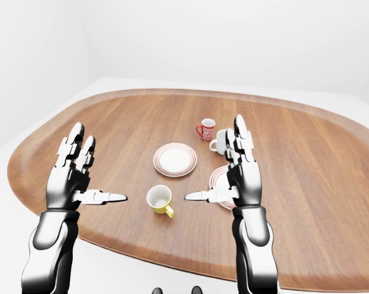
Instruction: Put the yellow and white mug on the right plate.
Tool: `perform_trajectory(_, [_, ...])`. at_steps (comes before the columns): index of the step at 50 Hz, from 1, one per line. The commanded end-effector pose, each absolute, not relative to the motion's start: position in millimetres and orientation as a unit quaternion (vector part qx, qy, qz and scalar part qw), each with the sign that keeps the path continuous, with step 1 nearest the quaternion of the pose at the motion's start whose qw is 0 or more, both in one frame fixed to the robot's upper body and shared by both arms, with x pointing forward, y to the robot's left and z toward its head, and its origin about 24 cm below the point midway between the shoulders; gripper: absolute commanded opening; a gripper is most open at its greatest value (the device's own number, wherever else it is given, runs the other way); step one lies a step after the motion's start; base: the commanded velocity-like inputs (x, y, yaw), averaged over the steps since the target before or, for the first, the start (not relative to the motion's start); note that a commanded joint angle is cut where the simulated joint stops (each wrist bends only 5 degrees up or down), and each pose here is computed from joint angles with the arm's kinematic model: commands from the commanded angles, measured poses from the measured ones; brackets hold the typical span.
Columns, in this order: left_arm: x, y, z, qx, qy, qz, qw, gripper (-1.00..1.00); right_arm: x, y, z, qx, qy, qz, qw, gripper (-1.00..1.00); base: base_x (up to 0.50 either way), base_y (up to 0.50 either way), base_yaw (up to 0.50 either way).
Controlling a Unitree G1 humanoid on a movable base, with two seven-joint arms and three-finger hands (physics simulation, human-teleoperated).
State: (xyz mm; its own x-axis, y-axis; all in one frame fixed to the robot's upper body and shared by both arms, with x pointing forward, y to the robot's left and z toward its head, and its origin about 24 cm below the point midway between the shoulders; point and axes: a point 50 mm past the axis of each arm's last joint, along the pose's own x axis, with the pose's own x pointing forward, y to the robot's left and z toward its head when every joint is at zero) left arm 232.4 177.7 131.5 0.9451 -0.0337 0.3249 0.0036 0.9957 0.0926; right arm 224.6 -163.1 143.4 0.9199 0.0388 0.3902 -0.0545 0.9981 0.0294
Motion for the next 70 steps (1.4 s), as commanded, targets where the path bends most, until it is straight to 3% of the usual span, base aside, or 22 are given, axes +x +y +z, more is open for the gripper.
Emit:
perform_trajectory(1, [232.1, 177.7, 133.3, 0.046, -0.169, -0.01, 0.984, 0.97, 227.6, -164.4, 139.9, 0.018, -0.19, 0.016, 0.981, 1.0, 0.0, 0.0, 0.0])
perform_trajectory(27, [233.0, 177.2, 131.9, 0.046, -0.166, -0.01, 0.985, 0.97, 220.1, -157.3, 141.9, 0.016, -0.195, 0.051, 0.979, 1.0, 0.02, -0.1, 0.0])
perform_trajectory(32, [232.8, 177.5, 132.8, 0.047, -0.168, -0.01, 0.985, 0.97, 225.6, -154.9, 137.0, -0.021, -0.182, 0.036, 0.982, 1.0, 0.33, 0.46, 0.0])
perform_trajectory(70, [231.6, 178.8, 136.5, 0.048, -0.176, -0.008, 0.983, 0.97, 226.9, -160.2, 130.5, -0.003, -0.168, 0.03, 0.985, 1.0, 0.03, 0.03, 0.0])
